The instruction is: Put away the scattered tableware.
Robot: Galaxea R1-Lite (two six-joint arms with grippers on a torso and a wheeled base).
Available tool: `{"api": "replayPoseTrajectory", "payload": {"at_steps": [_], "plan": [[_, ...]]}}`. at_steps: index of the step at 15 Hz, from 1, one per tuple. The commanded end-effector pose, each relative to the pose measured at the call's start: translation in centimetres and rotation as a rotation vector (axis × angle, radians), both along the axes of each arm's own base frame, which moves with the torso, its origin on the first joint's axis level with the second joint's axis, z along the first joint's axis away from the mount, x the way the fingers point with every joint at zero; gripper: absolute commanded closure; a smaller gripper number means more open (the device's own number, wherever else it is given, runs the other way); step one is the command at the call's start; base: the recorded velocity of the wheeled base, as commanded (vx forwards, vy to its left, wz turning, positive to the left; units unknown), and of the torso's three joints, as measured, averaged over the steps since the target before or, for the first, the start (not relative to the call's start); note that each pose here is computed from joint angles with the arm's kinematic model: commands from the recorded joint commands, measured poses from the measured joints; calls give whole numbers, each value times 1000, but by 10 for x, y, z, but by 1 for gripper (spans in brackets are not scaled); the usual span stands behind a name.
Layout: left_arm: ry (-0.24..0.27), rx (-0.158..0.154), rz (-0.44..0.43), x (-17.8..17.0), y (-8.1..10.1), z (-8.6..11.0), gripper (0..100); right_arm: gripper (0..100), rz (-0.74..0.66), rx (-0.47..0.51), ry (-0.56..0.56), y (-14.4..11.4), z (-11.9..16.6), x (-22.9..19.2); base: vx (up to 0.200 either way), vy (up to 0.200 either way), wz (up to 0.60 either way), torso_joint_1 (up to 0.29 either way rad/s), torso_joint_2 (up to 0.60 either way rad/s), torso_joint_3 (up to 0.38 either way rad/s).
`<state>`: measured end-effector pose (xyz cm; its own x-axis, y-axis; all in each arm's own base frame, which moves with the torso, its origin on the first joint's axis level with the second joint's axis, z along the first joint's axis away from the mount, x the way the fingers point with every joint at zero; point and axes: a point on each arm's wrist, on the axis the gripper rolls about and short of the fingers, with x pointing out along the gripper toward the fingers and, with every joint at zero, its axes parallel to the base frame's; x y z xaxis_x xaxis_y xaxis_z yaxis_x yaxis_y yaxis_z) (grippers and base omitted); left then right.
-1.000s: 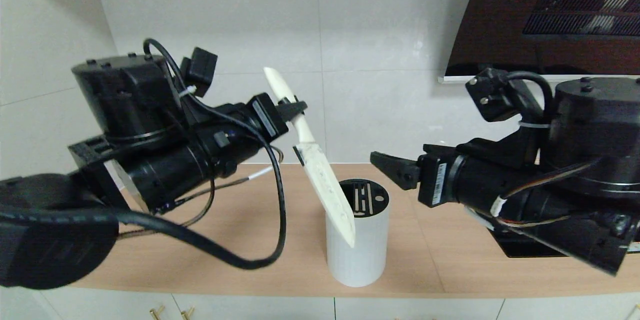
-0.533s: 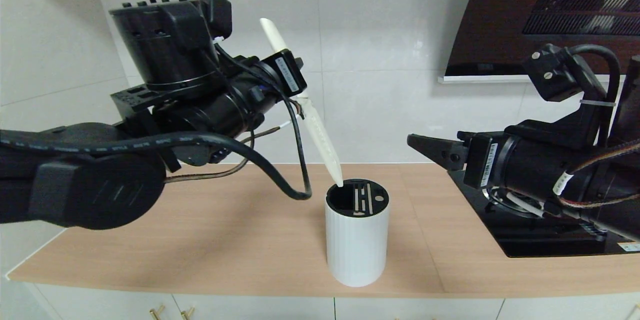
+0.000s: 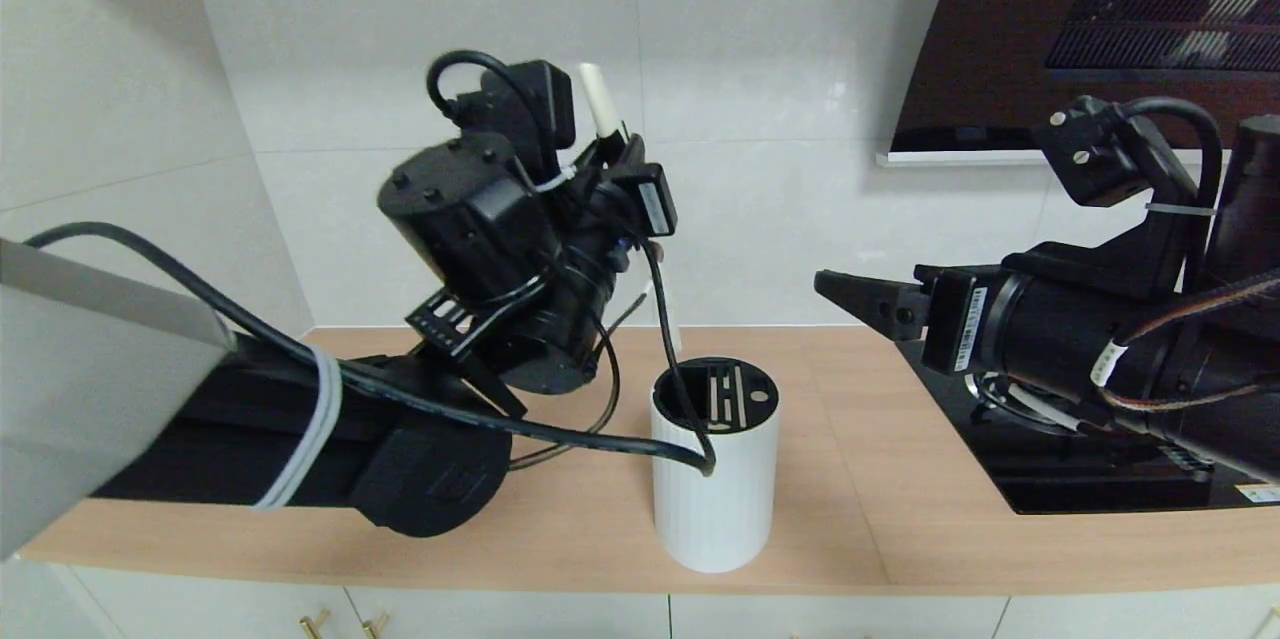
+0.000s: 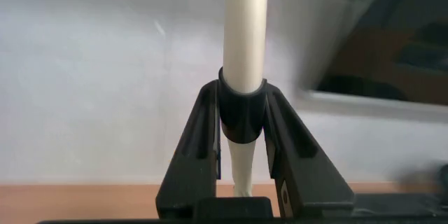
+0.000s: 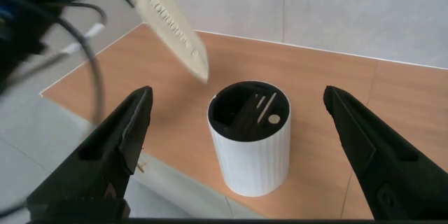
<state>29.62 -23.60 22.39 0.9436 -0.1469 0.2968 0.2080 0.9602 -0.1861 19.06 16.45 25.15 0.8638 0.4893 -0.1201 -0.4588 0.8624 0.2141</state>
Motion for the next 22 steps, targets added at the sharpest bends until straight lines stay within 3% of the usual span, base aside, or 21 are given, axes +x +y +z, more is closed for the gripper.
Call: {"api": "replayPoseTrajectory", "payload": {"at_steps": [1, 9, 12, 17, 22], "plan": [[53, 48, -8, 6, -10, -26, 100, 0, 0, -12, 13, 3, -5, 3, 0, 0, 0, 0, 0, 0], [103, 73, -9, 16, -18, -49, 100, 0, -2, -18, 20, 4, -7, 5, 0, 0, 0, 0, 0, 0], [111, 49, -14, 21, -23, -54, 100, 0, -2, -21, 24, 5, -9, 6, 0, 0, 0, 0, 0, 0], [137, 63, -15, 27, -28, -70, 100, 0, -2, -21, 24, 5, -9, 6, 0, 0, 0, 0, 0, 0], [196, 81, -33, 28, -39, -95, 100, 0, -2, -23, 26, 5, -10, 6, 0, 0, 0, 0, 0, 0]]}}
